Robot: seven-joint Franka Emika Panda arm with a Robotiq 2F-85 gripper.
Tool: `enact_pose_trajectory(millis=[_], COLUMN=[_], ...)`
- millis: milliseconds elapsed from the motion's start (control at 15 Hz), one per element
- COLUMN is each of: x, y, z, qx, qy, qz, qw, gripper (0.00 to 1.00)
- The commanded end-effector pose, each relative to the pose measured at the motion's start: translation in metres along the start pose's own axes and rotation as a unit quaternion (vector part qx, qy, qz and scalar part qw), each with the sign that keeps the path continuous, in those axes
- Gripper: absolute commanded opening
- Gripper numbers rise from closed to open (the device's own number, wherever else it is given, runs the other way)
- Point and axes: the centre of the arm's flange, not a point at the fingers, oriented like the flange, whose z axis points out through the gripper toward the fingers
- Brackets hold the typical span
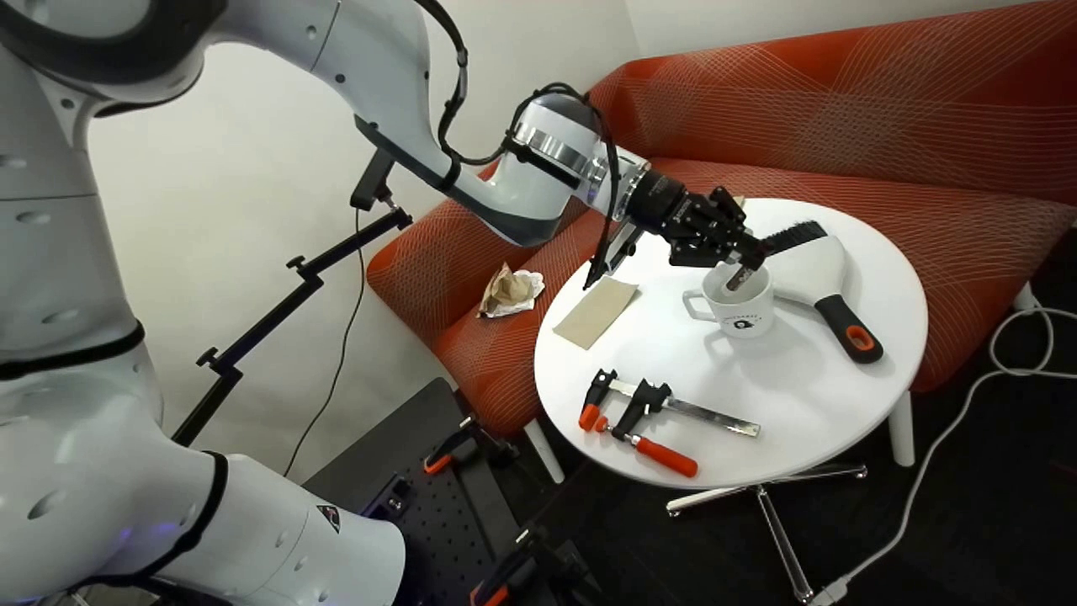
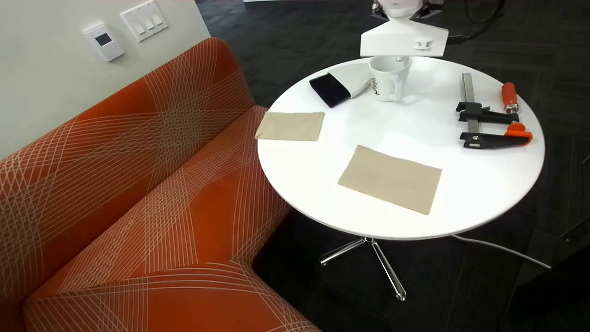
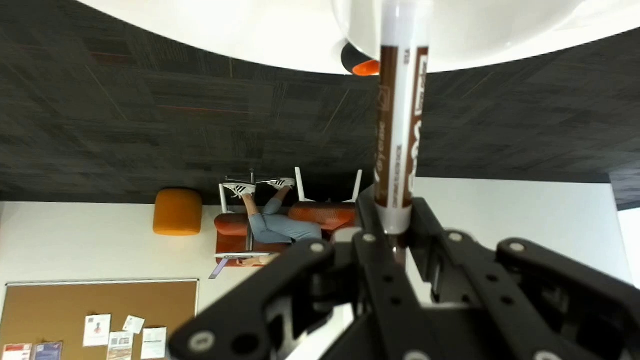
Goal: Place the black marker in the white mug
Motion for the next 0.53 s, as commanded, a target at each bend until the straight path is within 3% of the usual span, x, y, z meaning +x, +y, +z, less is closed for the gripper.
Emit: enact_pose_trajectory(millis=[0, 267, 333, 467], x=[-0.01, -0.03, -0.035, -0.041], y=[-0.008, -0.009, -0.009, -0.009], z=[0.006, 0.003, 0.002, -0.002], qx=[0.008, 0.018, 0.02, 0.022], qy=[0.009, 0.003, 0.001, -0.002], qz=[0.012, 0.008, 0.008, 0.006], qw=[0.9999, 0.9998, 0.9998, 0.9997], gripper=[0.05, 0.05, 0.44, 0.52])
